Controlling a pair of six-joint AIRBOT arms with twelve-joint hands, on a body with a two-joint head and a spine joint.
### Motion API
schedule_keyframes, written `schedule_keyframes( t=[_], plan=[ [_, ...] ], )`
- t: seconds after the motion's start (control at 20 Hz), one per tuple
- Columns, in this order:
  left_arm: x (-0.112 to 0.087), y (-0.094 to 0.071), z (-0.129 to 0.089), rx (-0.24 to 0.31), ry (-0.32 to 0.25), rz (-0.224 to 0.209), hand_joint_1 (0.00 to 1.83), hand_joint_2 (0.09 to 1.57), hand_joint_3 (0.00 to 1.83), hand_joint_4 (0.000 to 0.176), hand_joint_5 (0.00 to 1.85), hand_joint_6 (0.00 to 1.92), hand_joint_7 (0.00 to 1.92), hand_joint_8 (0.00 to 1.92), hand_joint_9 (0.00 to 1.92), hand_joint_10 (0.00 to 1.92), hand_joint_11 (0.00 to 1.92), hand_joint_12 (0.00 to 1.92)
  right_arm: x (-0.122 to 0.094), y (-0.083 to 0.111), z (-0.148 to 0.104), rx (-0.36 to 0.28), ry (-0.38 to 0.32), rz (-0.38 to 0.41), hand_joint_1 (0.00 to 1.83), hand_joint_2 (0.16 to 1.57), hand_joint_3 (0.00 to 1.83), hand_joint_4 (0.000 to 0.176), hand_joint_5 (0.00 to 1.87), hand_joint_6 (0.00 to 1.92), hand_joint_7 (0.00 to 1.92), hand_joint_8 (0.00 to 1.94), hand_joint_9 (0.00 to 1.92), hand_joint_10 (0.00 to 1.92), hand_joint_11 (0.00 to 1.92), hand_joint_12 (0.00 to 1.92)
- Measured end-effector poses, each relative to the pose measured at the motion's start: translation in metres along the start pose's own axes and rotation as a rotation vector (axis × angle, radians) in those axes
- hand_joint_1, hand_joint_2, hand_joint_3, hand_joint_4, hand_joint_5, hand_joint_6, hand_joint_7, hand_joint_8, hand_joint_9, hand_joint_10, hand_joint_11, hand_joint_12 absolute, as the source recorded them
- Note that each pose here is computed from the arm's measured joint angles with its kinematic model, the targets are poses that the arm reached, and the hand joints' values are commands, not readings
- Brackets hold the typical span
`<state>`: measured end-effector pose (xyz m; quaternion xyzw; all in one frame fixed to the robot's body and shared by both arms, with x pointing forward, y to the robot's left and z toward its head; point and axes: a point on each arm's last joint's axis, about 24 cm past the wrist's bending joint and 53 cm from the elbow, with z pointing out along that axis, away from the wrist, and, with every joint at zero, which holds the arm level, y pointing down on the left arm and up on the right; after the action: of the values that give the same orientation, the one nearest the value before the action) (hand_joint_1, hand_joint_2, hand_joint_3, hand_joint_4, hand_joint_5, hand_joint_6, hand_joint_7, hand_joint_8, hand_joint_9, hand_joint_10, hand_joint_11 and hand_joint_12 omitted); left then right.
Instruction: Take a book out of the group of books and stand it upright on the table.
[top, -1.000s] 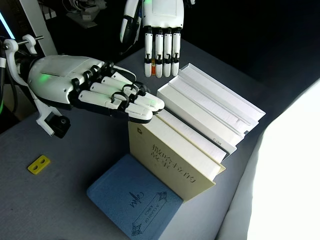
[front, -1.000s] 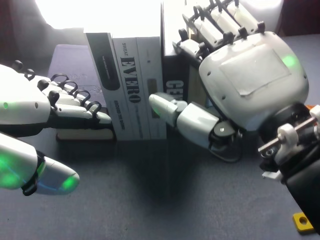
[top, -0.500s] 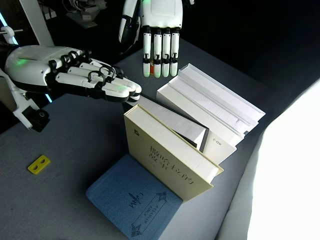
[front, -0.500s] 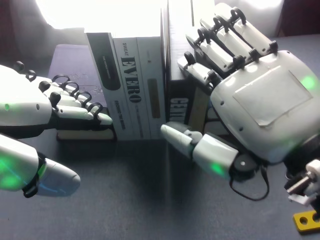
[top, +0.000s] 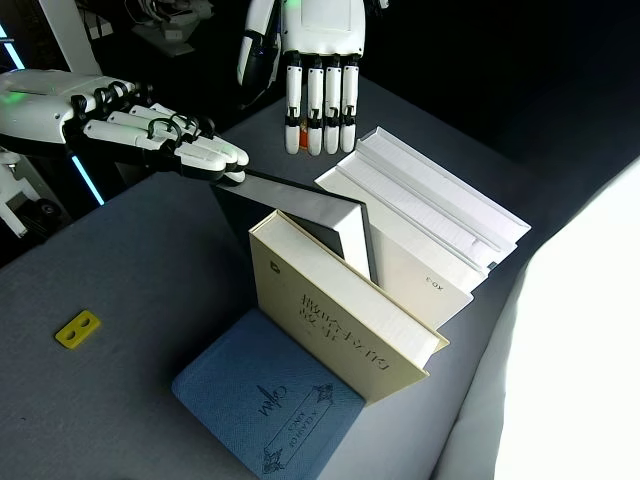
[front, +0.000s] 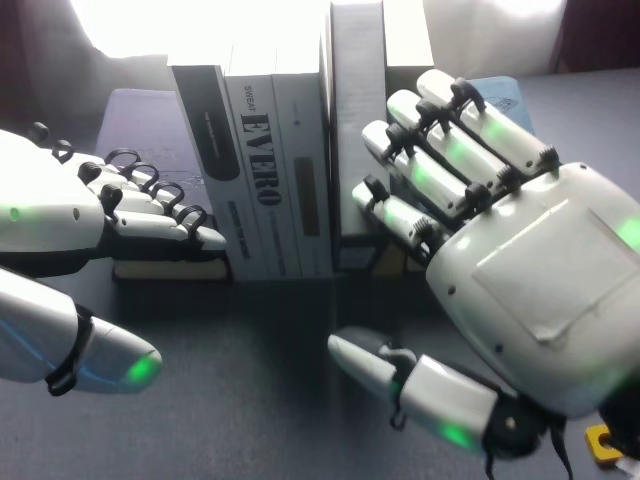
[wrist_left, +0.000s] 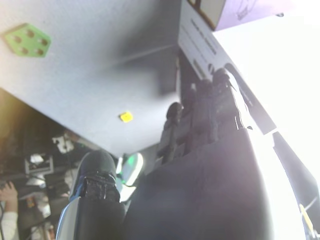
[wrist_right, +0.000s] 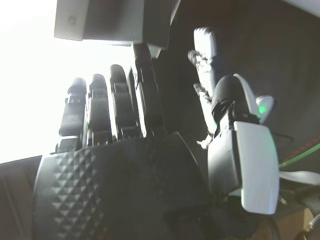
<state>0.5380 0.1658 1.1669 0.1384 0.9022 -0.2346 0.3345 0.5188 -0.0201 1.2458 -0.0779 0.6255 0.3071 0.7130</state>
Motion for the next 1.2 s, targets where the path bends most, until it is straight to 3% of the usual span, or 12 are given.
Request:
schedule_keyframes(
  t=[0.3,0.45,0.7,0.95,1.1,1.2],
  plan=[
    [0.0,0.0,0.0,0.0,0.0,0.0,0.0,1.28,0.0,0.038,0.0,0.0,0.0,0.0,0.0,0.0,0.0,0.0,0.029,0.015,-0.018,-0.046,0.106,-0.028,0.0,1.17,0.0,0.0,0.75,0.02,0.16,0.0,0.05,0.0,0.01,0.03],
    [0.0,0.0,0.0,0.0,0.0,0.0,0.0,1.28,0.0,0.038,0.01,0.0,0.0,0.0,0.0,0.0,0.0,0.0,0.03,0.013,-0.02,-0.046,0.108,-0.044,0.0,1.17,0.0,0.0,0.75,0.01,0.18,0.0,0.05,0.0,0.01,0.04],
    [0.0,0.0,0.0,0.0,0.0,0.0,0.0,1.27,0.0,0.039,0.01,0.0,0.0,0.0,0.0,0.0,0.0,0.0,0.052,0.01,-0.024,-0.062,0.176,-0.08,0.0,1.16,0.0,0.0,0.74,0.01,0.18,0.01,0.03,0.01,0.01,0.01],
    [0.0,0.0,0.0,0.0,0.0,0.0,0.0,1.28,0.0,0.029,0.03,0.01,0.0,0.0,0.0,0.0,0.0,0.0,0.065,0.002,-0.017,-0.074,0.202,-0.111,0.0,1.17,0.0,0.0,0.75,0.01,0.17,0.0,0.03,0.01,0.01,0.01],
    [0.0,0.0,0.0,0.0,0.0,0.0,0.0,1.28,0.0,0.04,0.0,0.0,0.0,0.0,0.0,0.0,0.0,0.0,0.079,0.001,-0.017,-0.085,0.238,-0.119,0.0,1.16,0.0,0.0,0.75,0.0,0.17,0.0,0.05,0.01,0.03,0.02],
    [0.0,0.0,0.0,0.0,0.0,0.0,0.0,1.29,0.0,0.038,0.0,0.0,0.0,0.0,0.0,0.0,0.0,0.0,0.089,-0.001,-0.019,-0.088,0.263,-0.12,0.0,1.17,0.0,0.0,0.76,0.01,0.19,0.01,0.06,0.01,0.03,0.03]
  ],
)
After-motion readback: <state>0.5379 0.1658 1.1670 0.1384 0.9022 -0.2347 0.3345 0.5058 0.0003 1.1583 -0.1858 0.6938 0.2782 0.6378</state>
